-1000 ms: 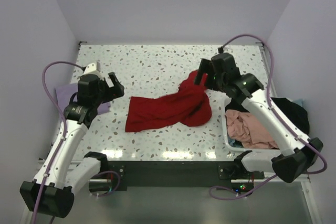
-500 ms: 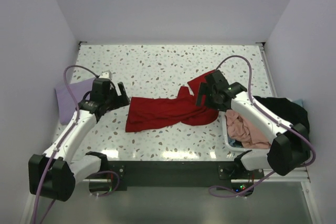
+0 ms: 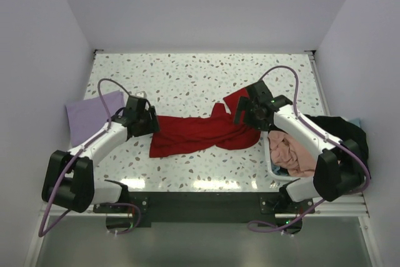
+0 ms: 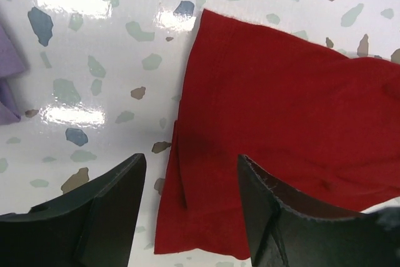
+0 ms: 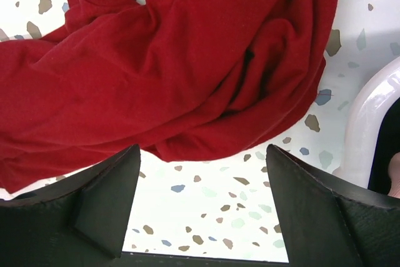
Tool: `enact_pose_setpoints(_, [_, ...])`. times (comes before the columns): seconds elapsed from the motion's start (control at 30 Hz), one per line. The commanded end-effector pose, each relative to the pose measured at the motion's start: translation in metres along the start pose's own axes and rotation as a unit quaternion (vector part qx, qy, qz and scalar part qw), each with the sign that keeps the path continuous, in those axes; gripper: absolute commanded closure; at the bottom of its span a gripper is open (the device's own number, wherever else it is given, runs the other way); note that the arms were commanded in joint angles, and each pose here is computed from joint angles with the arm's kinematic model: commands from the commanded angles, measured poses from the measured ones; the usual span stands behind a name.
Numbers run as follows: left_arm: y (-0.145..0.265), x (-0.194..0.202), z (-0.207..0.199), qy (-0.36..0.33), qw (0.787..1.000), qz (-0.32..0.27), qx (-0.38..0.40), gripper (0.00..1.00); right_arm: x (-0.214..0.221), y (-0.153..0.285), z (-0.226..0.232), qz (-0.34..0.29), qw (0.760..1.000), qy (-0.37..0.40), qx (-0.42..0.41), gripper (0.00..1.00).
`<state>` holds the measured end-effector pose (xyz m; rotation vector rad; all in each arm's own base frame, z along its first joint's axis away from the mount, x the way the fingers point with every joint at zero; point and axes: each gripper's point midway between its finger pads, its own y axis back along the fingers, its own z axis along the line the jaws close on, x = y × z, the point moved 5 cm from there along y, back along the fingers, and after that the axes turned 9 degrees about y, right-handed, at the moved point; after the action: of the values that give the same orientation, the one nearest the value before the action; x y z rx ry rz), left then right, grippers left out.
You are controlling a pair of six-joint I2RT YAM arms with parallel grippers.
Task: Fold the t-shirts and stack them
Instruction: Move the tshirt to the center of the board
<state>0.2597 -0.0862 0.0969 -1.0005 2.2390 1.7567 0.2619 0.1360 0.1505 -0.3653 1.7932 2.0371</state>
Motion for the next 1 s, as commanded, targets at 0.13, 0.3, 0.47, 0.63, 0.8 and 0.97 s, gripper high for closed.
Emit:
enact_pose_setpoints(0.13, [-0.015, -0.003, -0.009, 0.015, 0.999, -0.018, 0.029, 0.47, -0.019, 0.004, 0.008, -0.018, 1.0, 0.01, -0.018, 0.16])
enact_pose_setpoints(0.3, [-0.028, 0.0, -0.01, 0.015, 1.0, -0.006, 0.026, 0.55, -0.022, 0.003, 0.009, -0.014, 1.0, 0.018, -0.02, 0.16])
enact_pose_setpoints(0.47, [-0.036, -0.003, -0.011, 0.015, 1.0, -0.002, 0.019, 0.61, -0.024, 0.004, 0.007, -0.01, 0.999, 0.025, -0.017, 0.16])
enact_pose_setpoints(0.63, [-0.036, -0.011, -0.016, 0.017, 1.0, -0.01, 0.017, 0.65, -0.025, 0.005, 0.005, -0.009, 0.999, 0.027, -0.017, 0.16])
enact_pose_setpoints(0.8, [-0.033, -0.015, -0.018, 0.016, 1.0, -0.016, 0.013, 0.7, -0.027, 0.002, 0.006, -0.006, 1.0, 0.025, -0.018, 0.17])
enact_pose_setpoints(0.97, [-0.031, -0.012, -0.018, 0.015, 1.0, -0.016, 0.016, 0.69, -0.029, -0.001, 0.008, -0.004, 1.0, 0.02, -0.023, 0.17])
